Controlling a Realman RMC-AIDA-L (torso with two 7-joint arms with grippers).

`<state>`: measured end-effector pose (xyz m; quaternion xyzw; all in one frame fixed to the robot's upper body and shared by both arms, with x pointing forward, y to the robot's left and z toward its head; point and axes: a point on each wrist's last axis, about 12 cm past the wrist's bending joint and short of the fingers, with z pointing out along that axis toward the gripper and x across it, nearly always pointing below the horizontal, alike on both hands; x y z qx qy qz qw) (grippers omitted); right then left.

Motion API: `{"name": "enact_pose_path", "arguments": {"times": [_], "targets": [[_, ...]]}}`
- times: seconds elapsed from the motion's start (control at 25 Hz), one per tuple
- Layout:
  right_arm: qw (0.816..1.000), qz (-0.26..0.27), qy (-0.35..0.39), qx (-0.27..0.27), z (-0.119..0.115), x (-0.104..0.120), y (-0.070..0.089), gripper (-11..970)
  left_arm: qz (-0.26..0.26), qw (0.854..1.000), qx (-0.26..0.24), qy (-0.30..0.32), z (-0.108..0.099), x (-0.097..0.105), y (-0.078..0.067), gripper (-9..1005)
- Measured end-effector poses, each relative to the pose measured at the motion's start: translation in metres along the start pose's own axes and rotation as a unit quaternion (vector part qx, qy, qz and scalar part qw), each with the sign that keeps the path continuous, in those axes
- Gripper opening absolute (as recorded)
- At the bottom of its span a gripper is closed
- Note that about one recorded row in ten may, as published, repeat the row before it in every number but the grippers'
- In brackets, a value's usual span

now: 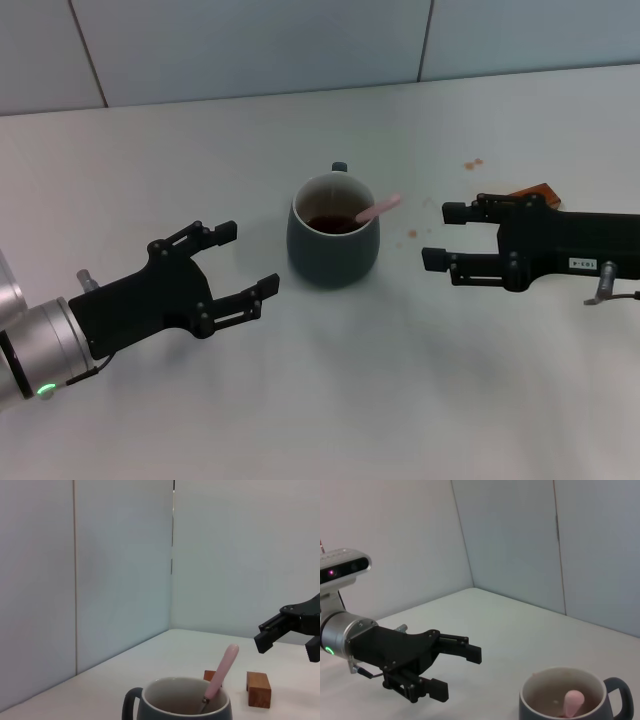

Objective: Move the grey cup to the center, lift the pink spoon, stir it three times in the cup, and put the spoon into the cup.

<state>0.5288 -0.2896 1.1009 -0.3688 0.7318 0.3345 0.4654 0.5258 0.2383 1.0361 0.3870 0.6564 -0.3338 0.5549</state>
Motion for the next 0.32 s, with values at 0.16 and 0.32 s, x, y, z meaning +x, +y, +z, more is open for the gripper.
{"name": "enact_pose_path", "arguments": {"times": [0.16,0.32], "targets": [[1.0,0.002,0.0,-0.001,0.0005,0.0001,0.0,725,0.0,1.0,-0.001,0.0,-0.0002,0.0002,0.0,859],[1.0,0.006,-0.001,0.0,0.0014,0.0013,-0.0005,725,0.0,1.0,-0.001,0.0,-0.0001,0.0,0.0001,859]]}}
